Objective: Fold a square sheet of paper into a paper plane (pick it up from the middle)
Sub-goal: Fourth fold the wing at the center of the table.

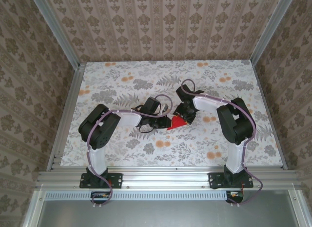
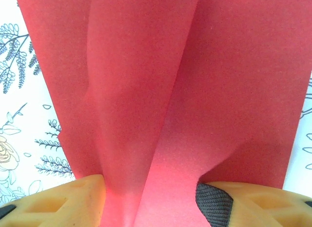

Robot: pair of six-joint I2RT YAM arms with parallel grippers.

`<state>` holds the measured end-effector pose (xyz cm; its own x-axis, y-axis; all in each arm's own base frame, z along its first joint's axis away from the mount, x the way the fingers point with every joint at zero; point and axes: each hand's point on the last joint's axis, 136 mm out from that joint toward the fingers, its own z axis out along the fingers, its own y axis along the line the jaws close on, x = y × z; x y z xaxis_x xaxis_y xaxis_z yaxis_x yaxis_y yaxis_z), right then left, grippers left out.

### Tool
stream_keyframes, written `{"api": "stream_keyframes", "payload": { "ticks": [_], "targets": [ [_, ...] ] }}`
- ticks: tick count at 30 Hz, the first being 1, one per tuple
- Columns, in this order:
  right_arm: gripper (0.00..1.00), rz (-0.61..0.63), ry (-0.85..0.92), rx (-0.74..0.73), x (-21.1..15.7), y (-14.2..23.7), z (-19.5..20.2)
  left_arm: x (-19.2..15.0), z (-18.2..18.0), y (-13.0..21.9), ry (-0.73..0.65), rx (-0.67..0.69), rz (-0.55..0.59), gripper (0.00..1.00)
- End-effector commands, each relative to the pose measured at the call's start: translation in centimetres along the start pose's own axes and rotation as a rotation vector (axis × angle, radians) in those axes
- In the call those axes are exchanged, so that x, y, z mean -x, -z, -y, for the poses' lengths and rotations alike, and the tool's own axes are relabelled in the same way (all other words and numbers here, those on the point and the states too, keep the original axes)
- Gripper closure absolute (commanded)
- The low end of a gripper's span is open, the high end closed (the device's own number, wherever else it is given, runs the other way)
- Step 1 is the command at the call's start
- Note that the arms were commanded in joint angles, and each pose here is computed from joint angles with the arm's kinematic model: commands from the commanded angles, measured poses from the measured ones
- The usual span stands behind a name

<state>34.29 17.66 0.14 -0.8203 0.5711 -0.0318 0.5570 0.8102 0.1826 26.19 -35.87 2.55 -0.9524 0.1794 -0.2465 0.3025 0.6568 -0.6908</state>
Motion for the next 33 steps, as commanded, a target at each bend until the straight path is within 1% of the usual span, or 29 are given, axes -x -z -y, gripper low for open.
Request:
{"api": "stream_keyframes", "payload": {
  "ticks": [1,3,6,11,13,17,25,29,33],
  "targets": [
    [0.37,-0.110,0.007,-0.599,-3.6,-4.7,15.2,0.8,1.6,0.8,-0.022,-0.035,0.026,0.82],
    [0.37,-0.110,0.009,-0.602,-3.6,-4.7,15.1,1.3,2.5,1.2,-0.031,-0.058,0.043,0.82],
    [0.37,-0.109,0.007,-0.608,-3.6,-4.7,15.2,1.7,2.7,1.3,-0.026,-0.070,0.054,0.82],
    [0.38,-0.108,0.005,-0.612,-3.6,-4.7,15.3,1.9,3.0,0.4,-0.003,-0.112,0.054,0.82],
    [0.38,-0.105,0.005,-0.607,-3.5,-4.7,15.2,2.0,3.0,0.1,-0.002,-0.109,0.053,0.82],
    [0.38,-0.108,0.004,-0.608,-3.5,-4.7,15.2,1.7,2.4,-0.5,0.002,-0.087,0.033,0.83],
    [0.38,-0.109,0.005,-0.608,-3.6,-4.7,15.2,-1.0,0.2,-1.1,0.012,-0.014,-0.048,0.83],
    [0.38,-0.108,0.003,-0.612,-3.6,-4.7,15.3,-1.6,-1.4,-0.8,0.015,0.069,-0.056,0.84],
    [0.38,-0.108,0.004,-0.612,-3.6,-4.7,15.3,-1.7,-1.8,-0.5,0.008,0.099,-0.061,0.84]
  ]
}}
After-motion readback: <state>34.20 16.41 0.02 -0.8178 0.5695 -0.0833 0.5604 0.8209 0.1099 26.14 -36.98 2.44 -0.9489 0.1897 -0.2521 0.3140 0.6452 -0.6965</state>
